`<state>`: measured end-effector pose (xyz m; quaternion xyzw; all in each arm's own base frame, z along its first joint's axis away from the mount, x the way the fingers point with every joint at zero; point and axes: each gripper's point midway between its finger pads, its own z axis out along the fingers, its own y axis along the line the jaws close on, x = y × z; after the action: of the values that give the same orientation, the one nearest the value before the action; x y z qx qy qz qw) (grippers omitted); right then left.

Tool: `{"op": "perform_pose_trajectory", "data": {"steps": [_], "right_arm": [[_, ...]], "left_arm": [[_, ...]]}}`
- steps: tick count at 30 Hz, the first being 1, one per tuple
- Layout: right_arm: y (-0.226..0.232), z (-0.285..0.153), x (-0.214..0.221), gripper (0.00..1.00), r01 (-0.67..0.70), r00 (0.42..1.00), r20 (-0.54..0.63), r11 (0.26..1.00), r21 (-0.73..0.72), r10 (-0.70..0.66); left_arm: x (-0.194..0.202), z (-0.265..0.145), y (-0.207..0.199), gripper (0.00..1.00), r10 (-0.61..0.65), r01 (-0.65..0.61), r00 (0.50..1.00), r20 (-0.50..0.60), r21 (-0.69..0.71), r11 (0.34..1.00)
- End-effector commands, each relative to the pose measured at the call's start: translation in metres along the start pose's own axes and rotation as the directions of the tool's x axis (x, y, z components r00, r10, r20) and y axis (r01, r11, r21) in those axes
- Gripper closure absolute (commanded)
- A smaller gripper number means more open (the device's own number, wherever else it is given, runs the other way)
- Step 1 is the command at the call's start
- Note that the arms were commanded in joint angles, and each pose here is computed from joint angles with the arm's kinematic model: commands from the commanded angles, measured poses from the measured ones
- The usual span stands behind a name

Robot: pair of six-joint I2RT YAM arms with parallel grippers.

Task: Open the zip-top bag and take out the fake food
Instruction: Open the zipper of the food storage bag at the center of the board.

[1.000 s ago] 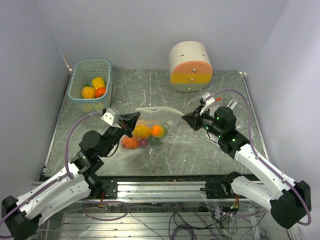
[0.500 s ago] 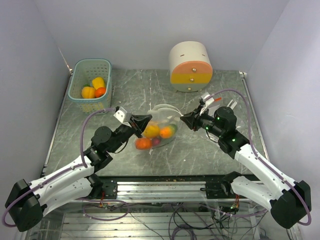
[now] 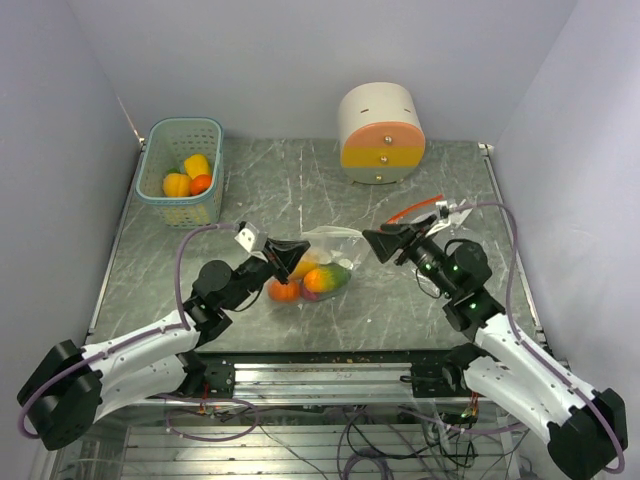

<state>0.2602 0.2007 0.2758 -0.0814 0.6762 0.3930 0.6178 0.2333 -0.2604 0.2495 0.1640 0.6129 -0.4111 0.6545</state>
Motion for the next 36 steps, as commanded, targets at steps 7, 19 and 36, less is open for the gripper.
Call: {"op": "perform_pose_trajectory", "data": {"steps": [7,19,36], "right_arm": [[0.002,0.006,0.036,0.09,-0.614,0.787,0.031,0.787,-0.059,0.617],[0.022,0.038,0.064,0.02,-0.809,0.587,-0.152,0.581,-0.087,0.795],[0.038,0.039,0.073,1.00,-0.855,0.518,-0.224,0.503,-0.123,0.826]], "left_arm": [[-0.013,0.004,-0.031,0.93,-0.010,-0.003,0.997,0.074,0.171,0.985],[0.013,0.010,-0.055,0.93,0.098,-0.097,0.995,0.009,0.244,0.965],[0.024,0.013,-0.033,0.93,0.152,-0.146,0.988,-0.035,0.129,0.981]]}}
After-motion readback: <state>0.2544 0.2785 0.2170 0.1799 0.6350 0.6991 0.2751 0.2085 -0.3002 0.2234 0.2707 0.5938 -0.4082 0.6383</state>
